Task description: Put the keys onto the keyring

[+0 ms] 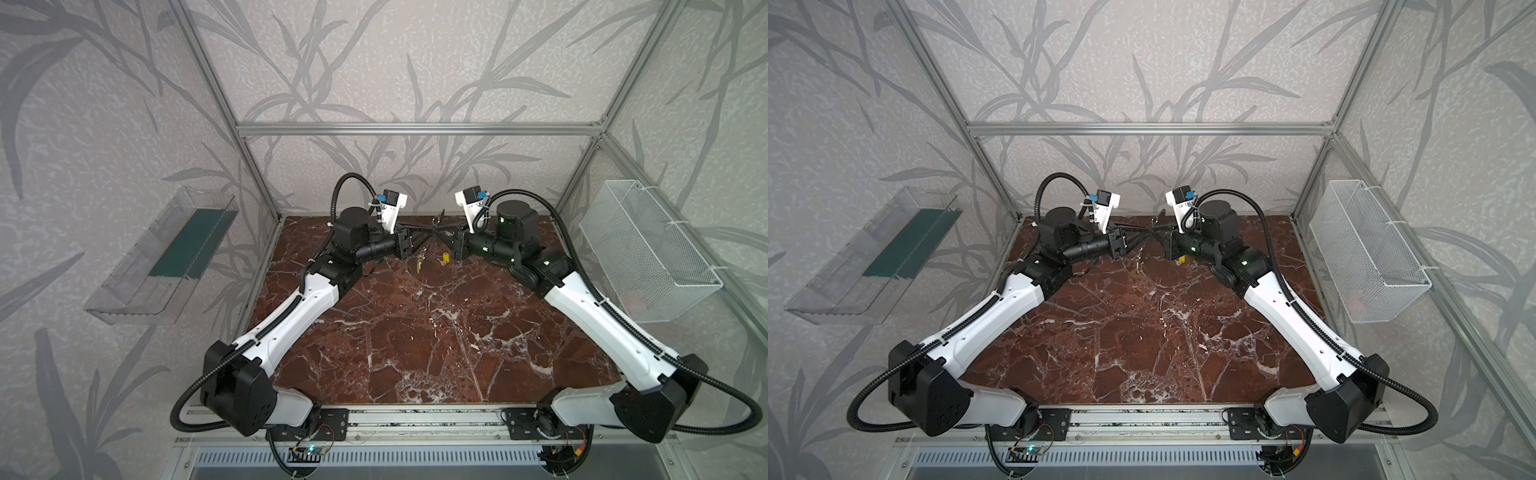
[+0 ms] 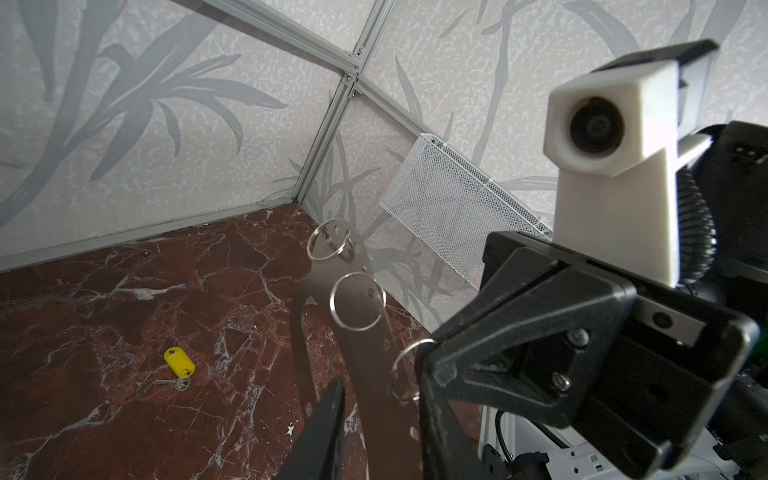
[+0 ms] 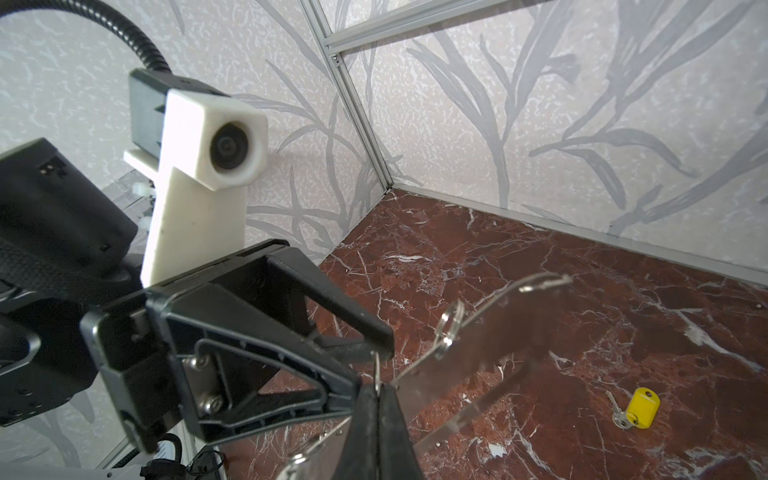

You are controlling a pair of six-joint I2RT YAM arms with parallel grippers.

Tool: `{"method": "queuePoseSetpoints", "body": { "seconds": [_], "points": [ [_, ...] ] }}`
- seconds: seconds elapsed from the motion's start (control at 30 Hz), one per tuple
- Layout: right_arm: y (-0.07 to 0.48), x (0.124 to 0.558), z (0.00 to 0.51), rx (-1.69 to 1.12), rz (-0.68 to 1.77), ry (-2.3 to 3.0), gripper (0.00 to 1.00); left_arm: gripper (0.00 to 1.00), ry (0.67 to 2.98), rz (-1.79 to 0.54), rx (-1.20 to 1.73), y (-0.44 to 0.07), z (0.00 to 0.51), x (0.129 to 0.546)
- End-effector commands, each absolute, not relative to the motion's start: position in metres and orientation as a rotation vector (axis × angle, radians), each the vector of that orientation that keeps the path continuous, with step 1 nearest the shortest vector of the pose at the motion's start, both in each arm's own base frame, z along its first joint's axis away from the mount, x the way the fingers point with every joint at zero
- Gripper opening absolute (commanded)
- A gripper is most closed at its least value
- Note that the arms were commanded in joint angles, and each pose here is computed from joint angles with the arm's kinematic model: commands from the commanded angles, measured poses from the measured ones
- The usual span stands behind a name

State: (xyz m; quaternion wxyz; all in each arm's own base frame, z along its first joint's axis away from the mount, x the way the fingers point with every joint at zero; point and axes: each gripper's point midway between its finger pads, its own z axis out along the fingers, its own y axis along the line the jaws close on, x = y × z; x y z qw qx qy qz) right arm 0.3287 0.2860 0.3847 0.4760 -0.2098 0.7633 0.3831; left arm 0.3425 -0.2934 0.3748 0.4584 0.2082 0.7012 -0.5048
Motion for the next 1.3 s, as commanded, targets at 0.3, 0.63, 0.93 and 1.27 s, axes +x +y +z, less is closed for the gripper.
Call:
{"method": "queuePoseSetpoints", "body": {
  "seconds": [0.3,0.63,0.93,1.27],
  "points": [
    [0.29,0.313,0.41,-0.563,0.977,1.759,0.0,0.22,1.623,-1.298,0.557,-0.299,0.406,0.336],
    [0.289,0.315,0.41,-0.554,0.973,1.756,0.0,0.22,1.648,-1.331,0.6,-0.302,0.398,0.329],
    [0.289,0.314,0.41,-0.551,0.974,1.755,0.0,0.13,1.642,-1.363,0.624,-0.306,0.399,0.325],
    [0.288,0.313,0.41,-0.551,0.979,1.754,0.0,0.14,1.638,-1.369,0.632,-0.307,0.399,0.323]
  ]
}}
